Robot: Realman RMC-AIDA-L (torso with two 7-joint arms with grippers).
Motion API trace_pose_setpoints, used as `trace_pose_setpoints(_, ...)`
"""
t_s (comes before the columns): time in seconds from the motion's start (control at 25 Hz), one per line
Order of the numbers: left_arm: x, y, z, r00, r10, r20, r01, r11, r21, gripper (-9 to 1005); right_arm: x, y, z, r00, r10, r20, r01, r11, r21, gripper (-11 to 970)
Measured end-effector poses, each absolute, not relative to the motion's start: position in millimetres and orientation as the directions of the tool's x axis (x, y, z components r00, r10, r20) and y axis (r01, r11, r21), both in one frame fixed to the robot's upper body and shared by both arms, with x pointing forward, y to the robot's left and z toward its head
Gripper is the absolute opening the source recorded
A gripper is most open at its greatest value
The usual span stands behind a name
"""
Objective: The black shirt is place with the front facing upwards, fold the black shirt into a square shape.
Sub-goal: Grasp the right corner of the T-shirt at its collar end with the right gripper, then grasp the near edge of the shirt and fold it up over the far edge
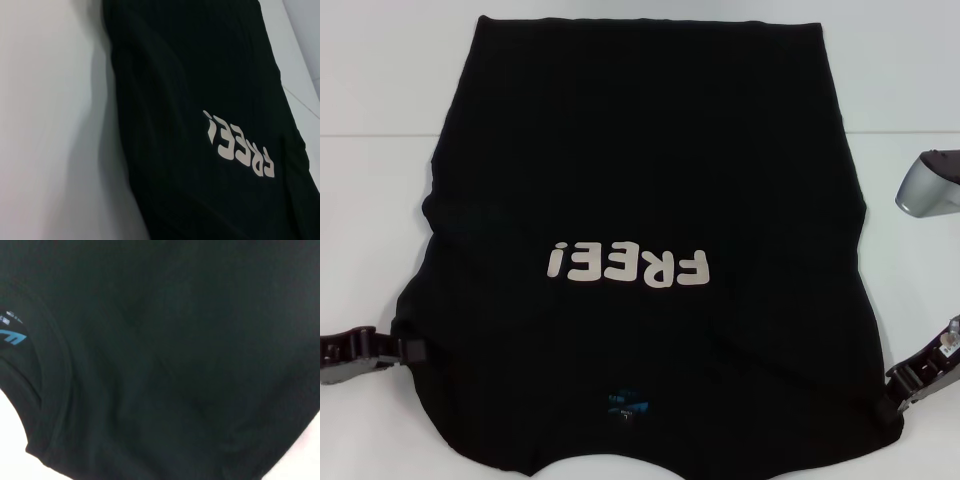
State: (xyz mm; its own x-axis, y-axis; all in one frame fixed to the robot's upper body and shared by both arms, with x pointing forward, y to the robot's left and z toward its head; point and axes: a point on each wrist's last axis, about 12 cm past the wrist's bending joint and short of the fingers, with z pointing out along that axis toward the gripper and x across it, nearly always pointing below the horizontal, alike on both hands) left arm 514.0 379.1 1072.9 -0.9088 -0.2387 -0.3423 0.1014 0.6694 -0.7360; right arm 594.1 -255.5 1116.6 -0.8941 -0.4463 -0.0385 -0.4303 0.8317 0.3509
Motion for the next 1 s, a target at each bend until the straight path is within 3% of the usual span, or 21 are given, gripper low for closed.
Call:
trace_pose_setpoints(0.56,511,385,1081,-0.909,-0.249,-0.333,0.105,0.637,-0.763,13,600,-278,1145,-0.907,-0.414,-0.077,-0.408,0.819,0.403,21)
trace_pose_setpoints(1.0,504,377,1083,-0.947,-0.175,-0.269,0.119,0.586,-0.801,13,591,-287,1146,-0.889,-0.454,-0.051,-0.428,0.788,0.442,20)
